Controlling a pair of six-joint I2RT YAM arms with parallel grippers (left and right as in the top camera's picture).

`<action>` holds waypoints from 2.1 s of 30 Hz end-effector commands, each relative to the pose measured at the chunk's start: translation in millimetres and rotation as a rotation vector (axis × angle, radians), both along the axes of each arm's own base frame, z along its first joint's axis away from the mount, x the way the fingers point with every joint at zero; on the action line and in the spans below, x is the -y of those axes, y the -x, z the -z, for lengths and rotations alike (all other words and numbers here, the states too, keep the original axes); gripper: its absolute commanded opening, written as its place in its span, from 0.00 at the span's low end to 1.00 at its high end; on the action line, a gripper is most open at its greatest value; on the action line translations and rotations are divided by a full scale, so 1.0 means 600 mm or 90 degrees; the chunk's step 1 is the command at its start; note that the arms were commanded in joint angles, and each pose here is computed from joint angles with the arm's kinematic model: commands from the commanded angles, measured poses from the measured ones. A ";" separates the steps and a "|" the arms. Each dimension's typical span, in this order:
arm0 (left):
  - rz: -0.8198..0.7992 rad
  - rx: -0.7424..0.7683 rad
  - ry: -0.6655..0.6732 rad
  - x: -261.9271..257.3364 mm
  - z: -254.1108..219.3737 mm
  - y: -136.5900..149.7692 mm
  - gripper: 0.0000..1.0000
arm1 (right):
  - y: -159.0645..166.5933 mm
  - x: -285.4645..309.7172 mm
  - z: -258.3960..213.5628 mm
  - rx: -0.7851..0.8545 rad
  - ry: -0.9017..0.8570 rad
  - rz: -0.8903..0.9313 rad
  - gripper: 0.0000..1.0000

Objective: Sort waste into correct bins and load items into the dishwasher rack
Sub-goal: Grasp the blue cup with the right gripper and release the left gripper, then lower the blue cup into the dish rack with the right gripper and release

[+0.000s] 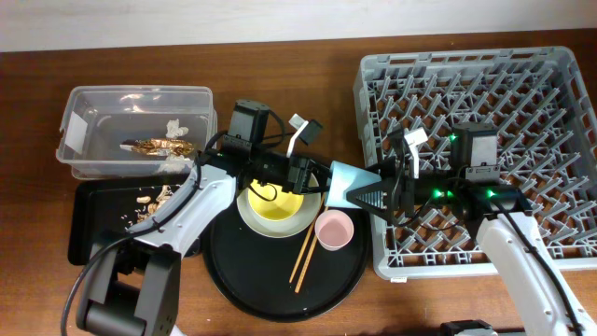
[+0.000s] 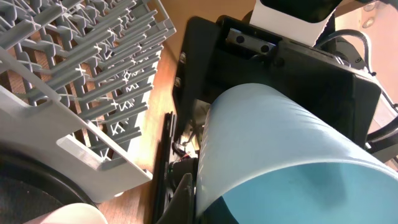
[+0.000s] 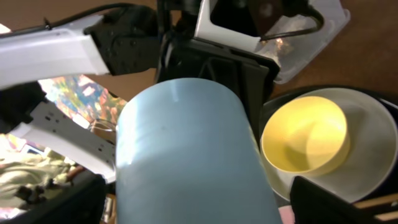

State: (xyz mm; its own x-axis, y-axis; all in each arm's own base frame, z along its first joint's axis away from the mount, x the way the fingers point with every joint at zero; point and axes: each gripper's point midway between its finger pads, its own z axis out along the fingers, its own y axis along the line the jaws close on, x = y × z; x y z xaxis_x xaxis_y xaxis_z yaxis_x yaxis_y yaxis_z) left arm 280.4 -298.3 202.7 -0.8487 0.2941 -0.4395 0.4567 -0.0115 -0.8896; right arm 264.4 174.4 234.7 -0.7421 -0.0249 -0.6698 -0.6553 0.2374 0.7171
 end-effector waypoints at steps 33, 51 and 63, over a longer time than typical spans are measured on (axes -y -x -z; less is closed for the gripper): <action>-0.180 0.035 -0.225 -0.047 0.097 -0.070 0.26 | -0.041 0.039 0.070 -0.041 0.160 0.130 0.53; -0.495 0.174 -0.541 -0.343 -0.011 -0.035 0.34 | -0.014 0.347 0.007 -0.241 0.620 0.571 0.41; -0.493 0.167 -0.546 -0.344 -0.007 -0.032 0.34 | -0.062 0.390 0.154 -0.445 0.655 0.517 0.53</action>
